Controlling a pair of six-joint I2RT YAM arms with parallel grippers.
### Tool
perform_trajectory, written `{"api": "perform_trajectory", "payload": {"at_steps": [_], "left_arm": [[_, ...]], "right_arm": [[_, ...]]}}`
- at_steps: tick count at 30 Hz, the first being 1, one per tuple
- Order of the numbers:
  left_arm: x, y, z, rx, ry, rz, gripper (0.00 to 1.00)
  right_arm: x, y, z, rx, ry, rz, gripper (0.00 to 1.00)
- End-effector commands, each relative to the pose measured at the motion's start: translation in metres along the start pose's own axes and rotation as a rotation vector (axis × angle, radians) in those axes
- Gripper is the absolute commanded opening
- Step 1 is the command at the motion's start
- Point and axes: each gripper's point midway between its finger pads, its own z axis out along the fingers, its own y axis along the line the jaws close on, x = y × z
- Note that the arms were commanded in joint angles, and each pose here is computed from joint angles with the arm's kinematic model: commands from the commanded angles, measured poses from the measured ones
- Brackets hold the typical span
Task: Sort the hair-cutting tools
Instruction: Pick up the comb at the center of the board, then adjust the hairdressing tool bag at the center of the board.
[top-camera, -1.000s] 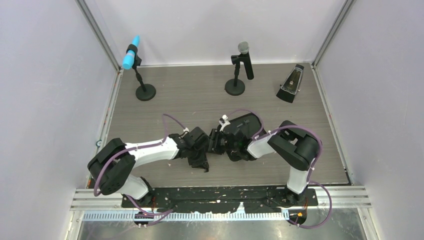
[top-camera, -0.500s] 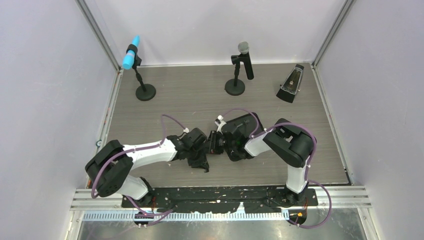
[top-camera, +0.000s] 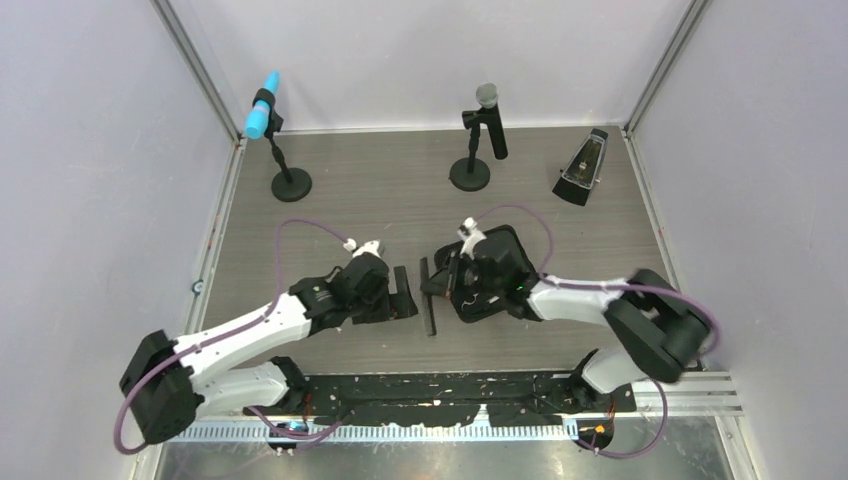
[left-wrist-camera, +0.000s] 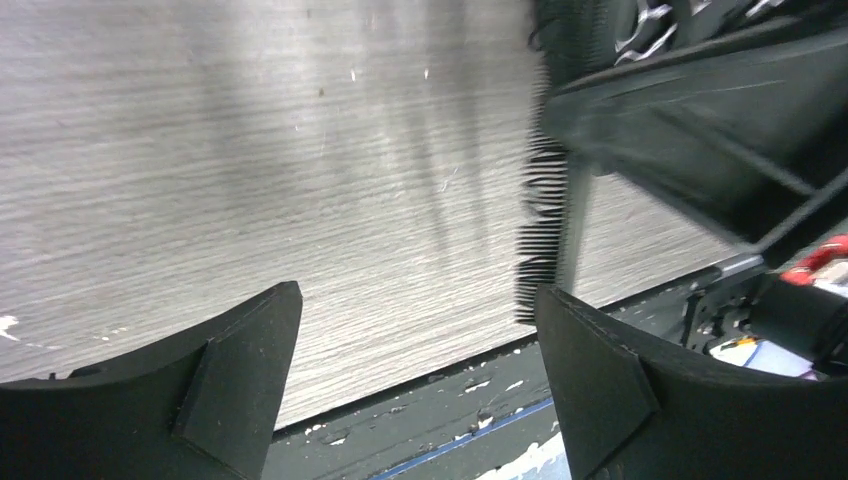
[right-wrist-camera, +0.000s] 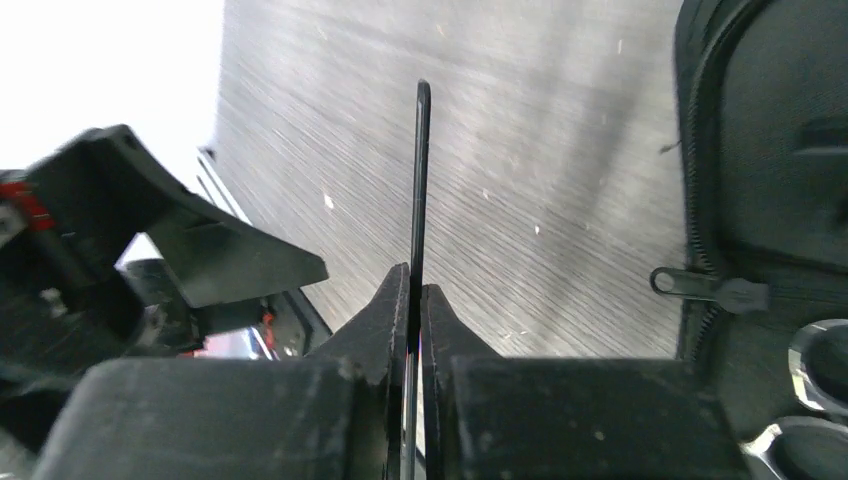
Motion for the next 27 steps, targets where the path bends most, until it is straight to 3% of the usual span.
{"api": "perform_trajectory", "payload": {"at_steps": [1,6,8,12,19,24,27], "left_arm": [[-0.033,0.002,-0.016,0.029,-0.127,0.040,0.91],[-0.073,-0.025,-0.014,0.120,-0.149,0.142,0.92],[-0.093,-0.035,-0.009,0.123,-0.139,0.192,0.93],[-0.138,-0.057,0.017,0.168,-0.149,0.218,0.92],[-0.182,-0.089,0.068,0.261,-0.069,0.332,0.81],[-0.181,-0.104,0.095,0.332,0.037,0.379,0.73],[-0.174,-0.101,0.107,0.337,0.071,0.371,0.72]], "right_arm": [[-0.051,0.006,-0.046,0.046,-0.220,-0.014,0.05],[-0.081,-0.019,-0.103,0.153,-0.422,0.038,0.05],[-0.102,-0.030,-0.137,0.192,-0.561,0.066,0.05],[-0.107,-0.064,-0.171,0.308,-0.680,0.159,0.05],[-0.100,-0.079,-0.177,0.319,-0.704,0.217,0.05],[-0.100,-0.082,-0.173,0.322,-0.689,0.214,0.05],[-0.100,-0.085,-0.173,0.328,-0.689,0.219,0.05]]}}
